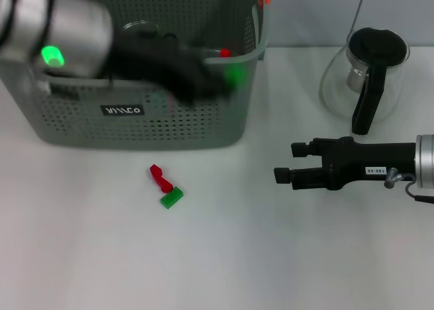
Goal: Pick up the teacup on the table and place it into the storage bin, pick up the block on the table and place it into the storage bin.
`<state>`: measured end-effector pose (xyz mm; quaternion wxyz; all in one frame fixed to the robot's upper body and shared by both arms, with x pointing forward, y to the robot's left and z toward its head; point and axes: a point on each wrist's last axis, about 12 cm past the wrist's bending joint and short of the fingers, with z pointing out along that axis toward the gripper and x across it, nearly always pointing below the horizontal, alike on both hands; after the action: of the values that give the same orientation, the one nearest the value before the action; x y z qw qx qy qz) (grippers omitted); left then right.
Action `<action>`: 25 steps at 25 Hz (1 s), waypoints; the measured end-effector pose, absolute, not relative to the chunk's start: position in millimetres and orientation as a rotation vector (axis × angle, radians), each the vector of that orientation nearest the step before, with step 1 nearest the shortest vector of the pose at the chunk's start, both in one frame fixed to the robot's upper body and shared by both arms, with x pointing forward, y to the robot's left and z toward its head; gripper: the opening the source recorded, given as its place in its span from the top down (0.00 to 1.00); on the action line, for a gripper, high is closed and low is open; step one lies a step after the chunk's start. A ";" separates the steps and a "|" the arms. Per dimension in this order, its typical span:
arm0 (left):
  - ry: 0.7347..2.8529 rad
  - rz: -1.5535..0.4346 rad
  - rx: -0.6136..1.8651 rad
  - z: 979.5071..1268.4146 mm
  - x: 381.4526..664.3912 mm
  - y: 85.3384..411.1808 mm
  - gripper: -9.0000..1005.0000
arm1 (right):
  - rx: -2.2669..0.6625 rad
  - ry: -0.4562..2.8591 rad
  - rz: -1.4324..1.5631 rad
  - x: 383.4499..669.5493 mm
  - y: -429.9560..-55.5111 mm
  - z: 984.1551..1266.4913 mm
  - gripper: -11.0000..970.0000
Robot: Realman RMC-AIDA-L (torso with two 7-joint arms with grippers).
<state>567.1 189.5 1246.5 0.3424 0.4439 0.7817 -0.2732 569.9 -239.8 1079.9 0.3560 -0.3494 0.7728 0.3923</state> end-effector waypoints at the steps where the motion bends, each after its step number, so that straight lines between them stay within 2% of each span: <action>1: 2.013 -0.680 1.110 1251.0 575.2 195.5 0.81 | -0.902 1.997 1.016 569.6 -239.5 1079.6 0.09; 5: 2.011 -0.561 0.929 1248.3 610.2 216.6 0.80 | -0.899 2.002 1.023 568.7 -239.0 1078.7 0.09; 9: 2.074 -0.506 0.742 1227.2 645.7 236.4 0.79 | -0.897 2.004 1.030 567.6 -237.9 1077.5 0.09; 14: 2.100 -0.469 0.599 1212.1 663.6 252.2 0.79 | -0.897 2.004 1.034 567.1 -237.5 1077.3 0.09; 20: 2.101 -0.462 0.625 1223.3 654.8 259.2 0.78 | -0.896 2.004 1.037 566.9 -237.0 1077.2 0.09; 25: 2.051 -0.628 0.814 1247.1 609.6 259.3 0.58 | -0.879 2.009 1.042 567.1 -237.0 1077.3 0.09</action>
<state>609.6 259.3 1247.1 0.4112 0.3236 0.8148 -0.2495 567.1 -237.0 1077.3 0.3492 -0.3393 0.7753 0.4023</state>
